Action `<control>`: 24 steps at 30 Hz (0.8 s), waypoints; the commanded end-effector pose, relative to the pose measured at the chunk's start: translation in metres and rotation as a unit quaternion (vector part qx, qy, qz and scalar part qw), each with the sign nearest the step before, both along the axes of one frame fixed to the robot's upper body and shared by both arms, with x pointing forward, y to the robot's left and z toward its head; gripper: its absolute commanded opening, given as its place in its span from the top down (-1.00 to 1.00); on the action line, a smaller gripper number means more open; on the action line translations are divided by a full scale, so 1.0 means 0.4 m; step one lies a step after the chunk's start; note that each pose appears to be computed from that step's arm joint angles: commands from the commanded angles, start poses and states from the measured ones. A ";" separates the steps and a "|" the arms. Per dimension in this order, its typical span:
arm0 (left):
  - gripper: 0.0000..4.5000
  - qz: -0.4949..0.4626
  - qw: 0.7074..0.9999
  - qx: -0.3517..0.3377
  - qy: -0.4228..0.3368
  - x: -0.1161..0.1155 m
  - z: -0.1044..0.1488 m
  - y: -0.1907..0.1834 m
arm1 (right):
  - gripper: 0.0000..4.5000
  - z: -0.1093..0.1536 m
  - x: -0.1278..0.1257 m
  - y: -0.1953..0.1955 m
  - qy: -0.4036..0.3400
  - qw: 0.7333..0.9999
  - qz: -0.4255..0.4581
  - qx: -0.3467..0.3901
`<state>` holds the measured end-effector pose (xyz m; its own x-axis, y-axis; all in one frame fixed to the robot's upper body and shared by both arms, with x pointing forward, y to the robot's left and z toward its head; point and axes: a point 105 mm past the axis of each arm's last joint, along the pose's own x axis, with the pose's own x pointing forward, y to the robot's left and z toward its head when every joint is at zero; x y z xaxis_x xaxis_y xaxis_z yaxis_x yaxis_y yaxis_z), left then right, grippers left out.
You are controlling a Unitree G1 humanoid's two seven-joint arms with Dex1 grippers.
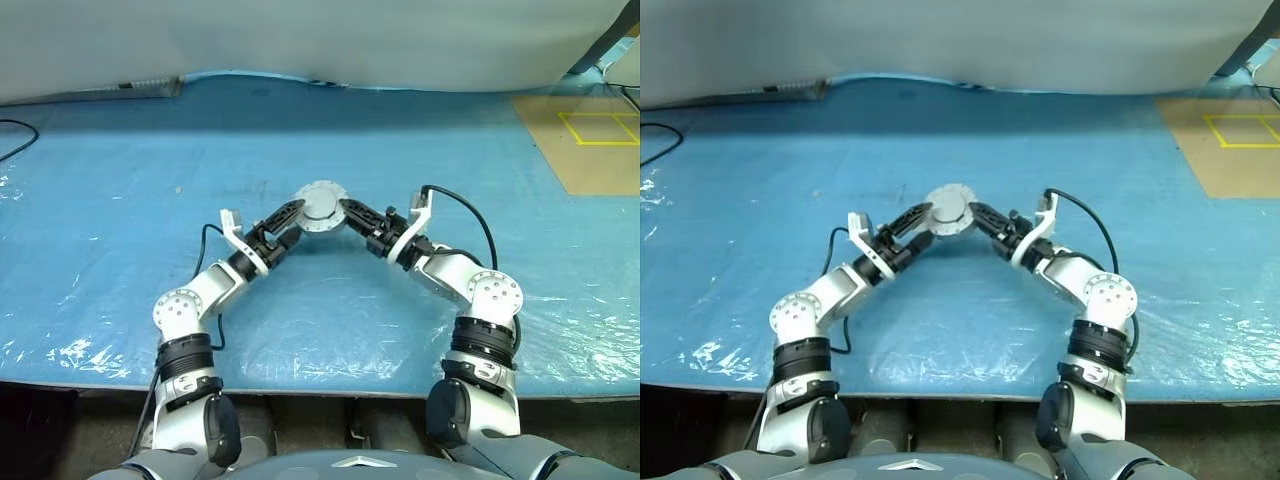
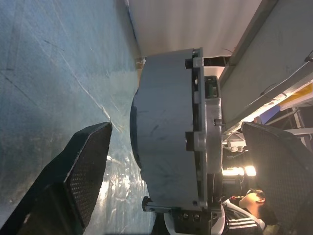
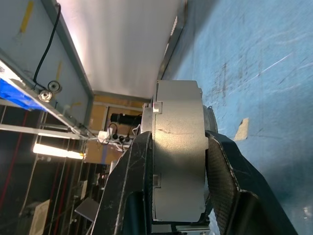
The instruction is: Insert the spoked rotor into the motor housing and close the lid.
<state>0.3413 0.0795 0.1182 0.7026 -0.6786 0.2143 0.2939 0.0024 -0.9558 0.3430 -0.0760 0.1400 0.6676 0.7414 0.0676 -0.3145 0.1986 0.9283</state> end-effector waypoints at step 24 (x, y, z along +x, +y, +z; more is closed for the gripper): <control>-0.07 0.048 0.998 0.010 -0.034 0.072 0.058 0.079 | -0.73 0.002 0.008 -0.048 -0.087 0.987 -0.066 -0.121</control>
<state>0.3606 0.1109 0.1197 0.7610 -0.6199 0.1916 0.2746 0.0401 -0.9607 0.3475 -0.0985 0.1336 0.7542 0.6565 0.0119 -0.3482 0.3846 0.8549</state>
